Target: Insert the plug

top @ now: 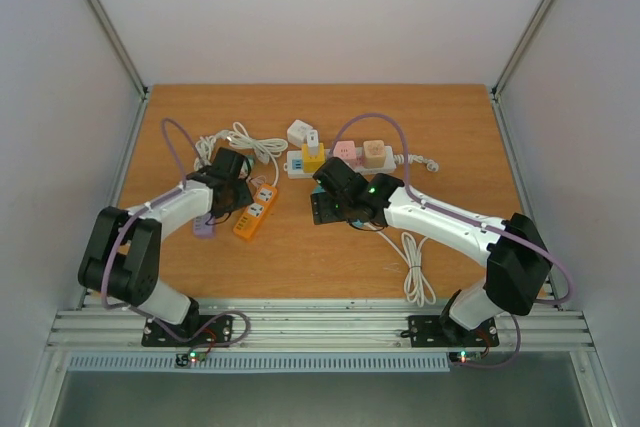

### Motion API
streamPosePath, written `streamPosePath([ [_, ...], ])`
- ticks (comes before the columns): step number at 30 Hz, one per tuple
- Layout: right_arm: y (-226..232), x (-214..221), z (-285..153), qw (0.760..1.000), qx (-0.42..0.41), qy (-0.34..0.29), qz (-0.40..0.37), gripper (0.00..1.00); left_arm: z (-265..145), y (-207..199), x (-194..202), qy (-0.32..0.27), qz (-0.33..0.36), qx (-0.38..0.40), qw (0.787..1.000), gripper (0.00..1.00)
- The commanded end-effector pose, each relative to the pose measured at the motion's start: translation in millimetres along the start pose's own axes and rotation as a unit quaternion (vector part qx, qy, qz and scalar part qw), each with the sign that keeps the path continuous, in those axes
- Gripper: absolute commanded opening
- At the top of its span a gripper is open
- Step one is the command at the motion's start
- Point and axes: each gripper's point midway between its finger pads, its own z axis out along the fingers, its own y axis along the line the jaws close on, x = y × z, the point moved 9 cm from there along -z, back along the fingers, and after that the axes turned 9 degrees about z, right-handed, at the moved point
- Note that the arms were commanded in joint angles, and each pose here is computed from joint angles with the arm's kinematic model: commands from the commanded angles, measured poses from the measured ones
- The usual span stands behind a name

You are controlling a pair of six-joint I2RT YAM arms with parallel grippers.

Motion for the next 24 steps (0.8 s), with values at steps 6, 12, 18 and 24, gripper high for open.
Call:
streamPosePath([
  [6,3,-3,-5,1.000,-0.004,-0.020,0.003,0.77,10,-3,-17,-0.029,-0.013,-0.008,0.999,0.67],
  [12,5,-5,-3,1.000,-0.006,-0.023,-0.004,0.77,20,-2,-16,-0.007,0.007,-0.023,1.000,0.73],
  [18,5,-4,-2,1.000,-0.005,-0.023,-0.005,0.77,28,-5,-20,0.002,0.027,-0.033,0.999,0.72],
  [24,4,-5,-4,1.000,-0.004,-0.028,-0.003,0.76,26,-5,-24,-0.003,0.032,-0.037,0.999,0.54],
])
